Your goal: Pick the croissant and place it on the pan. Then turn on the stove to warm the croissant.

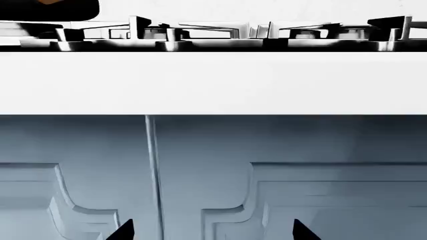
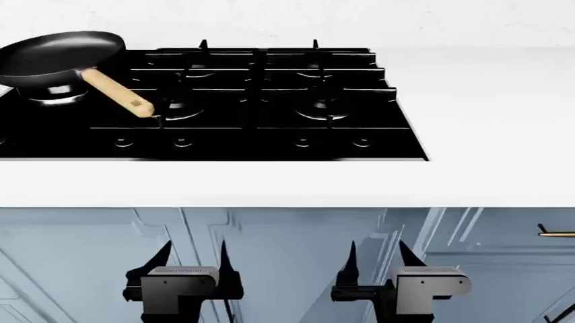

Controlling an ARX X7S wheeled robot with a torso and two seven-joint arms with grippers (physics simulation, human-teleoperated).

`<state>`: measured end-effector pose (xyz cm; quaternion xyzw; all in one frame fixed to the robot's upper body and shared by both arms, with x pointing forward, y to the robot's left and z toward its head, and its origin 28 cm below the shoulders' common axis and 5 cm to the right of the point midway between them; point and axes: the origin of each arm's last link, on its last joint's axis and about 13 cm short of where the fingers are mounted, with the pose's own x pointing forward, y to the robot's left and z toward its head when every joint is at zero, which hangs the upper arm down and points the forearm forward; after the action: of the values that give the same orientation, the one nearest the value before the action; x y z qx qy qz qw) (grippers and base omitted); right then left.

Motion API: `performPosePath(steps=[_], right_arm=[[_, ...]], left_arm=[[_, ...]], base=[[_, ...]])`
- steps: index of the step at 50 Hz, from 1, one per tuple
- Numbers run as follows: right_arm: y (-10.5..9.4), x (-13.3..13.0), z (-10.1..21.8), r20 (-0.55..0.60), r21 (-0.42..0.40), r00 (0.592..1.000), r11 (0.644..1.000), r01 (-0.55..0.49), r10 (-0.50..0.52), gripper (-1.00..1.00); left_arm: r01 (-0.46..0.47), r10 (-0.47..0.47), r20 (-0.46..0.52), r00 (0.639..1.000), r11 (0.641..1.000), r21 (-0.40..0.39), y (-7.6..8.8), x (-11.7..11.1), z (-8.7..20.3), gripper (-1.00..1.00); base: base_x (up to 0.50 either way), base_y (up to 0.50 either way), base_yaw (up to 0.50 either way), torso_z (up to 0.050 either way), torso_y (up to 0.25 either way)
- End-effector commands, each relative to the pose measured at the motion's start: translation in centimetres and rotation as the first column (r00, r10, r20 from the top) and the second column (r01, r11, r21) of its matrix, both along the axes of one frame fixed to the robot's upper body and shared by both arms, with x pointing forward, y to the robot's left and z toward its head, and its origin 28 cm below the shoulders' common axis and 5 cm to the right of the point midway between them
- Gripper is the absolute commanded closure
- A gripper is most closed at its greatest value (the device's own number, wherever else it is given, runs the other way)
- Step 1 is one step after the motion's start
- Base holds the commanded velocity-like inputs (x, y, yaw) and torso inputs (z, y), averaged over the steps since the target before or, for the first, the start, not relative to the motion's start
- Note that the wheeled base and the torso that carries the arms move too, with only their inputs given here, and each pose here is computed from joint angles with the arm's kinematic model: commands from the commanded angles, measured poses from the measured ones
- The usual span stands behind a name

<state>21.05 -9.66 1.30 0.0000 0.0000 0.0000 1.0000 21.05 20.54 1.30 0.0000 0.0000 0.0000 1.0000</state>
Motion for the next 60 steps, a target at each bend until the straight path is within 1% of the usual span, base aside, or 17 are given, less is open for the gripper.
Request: performPosePath(steps=[1, 3, 4, 10, 11, 13, 20, 27, 28, 43, 60], right_arm=[[0.11, -0.01, 0.07, 0.01, 0.008, 1.0, 1.0, -0.017, 0.017, -1.0], [0.15, -0.15, 0.09, 0.014, 0.0, 1.0, 1.0, -0.02, 0.02, -1.0], [-0.02, -0.23, 0.21, 0.023, 0.0, 1.0, 1.0, 0.007, -0.007, -1.0], [-0.18, -0.31, 0.24, 0.016, -0.008, 1.0, 1.0, 0.025, -0.025, -1.0], [-0.15, -0.31, 0.21, 0.014, -0.011, 1.0, 1.0, 0.018, -0.018, -1.0], [-0.12, -0.27, 0.2, 0.012, -0.024, 1.0, 1.0, 0.011, -0.011, -1.0], [-0.12, -0.21, 0.15, 0.022, -0.034, 1.0, 0.999, 0.014, -0.013, -1.0], [-0.09, -0.15, 0.12, 0.023, -0.035, 1.0, 0.999, 0.01, -0.01, -1.0], [-0.08, -0.14, 0.14, 0.028, -0.033, 1.0, 0.999, 0.01, -0.009, -1.0], [0.06, -0.23, 0.39, 0.037, -0.047, 0.999, 0.999, 0.001, 0.001, -1.0], [0.06, -0.22, 0.36, 0.038, -0.045, 0.999, 0.999, 0.001, 0.001, -1.0]], left_arm=[[-0.022, 0.022, -0.008, 1.0, 1.0, 0.008, 0.17, 0.26, -0.07, -1.0], [-0.017, 0.017, -0.029, 0.999, 1.0, 0.002, 0.13, 0.01, -0.08, -1.0], [-0.015, 0.015, -0.027, 1.0, 1.0, 0.003, 0.17, 0.01, 0.0, -1.0], [-0.03, 0.03, -0.021, 0.999, 1.0, 0.006, 0.23, 0.18, 0.16, -1.0], [-0.028, 0.028, -0.015, 0.999, 0.999, 0.018, 0.22, 0.2, 0.14, -1.0], [-0.026, 0.026, -0.02, 0.999, 1.0, 0.015, 0.18, 0.21, 0.08, -1.0], [-0.022, 0.023, -0.024, 0.999, 1.0, 0.015, 0.12, 0.2, -0.08, -1.0], [-0.026, 0.026, -0.028, 0.999, 1.0, 0.015, 0.14, 0.25, -0.2, -1.0], [-0.022, 0.022, -0.012, 1.0, 1.0, 0.017, 0.13, 0.23, -0.2, -1.0], [-0.037, 0.037, -0.001, 0.999, 0.999, 0.025, 0.22, 0.11, -0.06, -1.0], [-0.036, 0.036, -0.007, 0.999, 0.999, 0.024, 0.23, 0.08, -0.1, -1.0]], base=[[0.0, 0.0, 0.0, 0.0, 0.0], [0.0, 0.0, 0.0, 0.0, 0.0], [0.0, 0.0, 0.0, 0.0, 0.0], [0.0, 0.0, 0.0, 0.0, 0.0], [0.0, 0.5, 0.0, 0.0, 0.0], [0.0, 0.5, 0.0, 0.0, 0.0], [0.0, 0.5, 0.0, 0.0, 0.0], [0.0, 0.5, 0.0, 0.0, 0.0], [0.0, 0.5, 0.0, 0.0, 0.0], [0.0, 0.5, 0.0, 0.0, 0.0], [0.0, 0.5, 0.0, 0.0, 0.0]])
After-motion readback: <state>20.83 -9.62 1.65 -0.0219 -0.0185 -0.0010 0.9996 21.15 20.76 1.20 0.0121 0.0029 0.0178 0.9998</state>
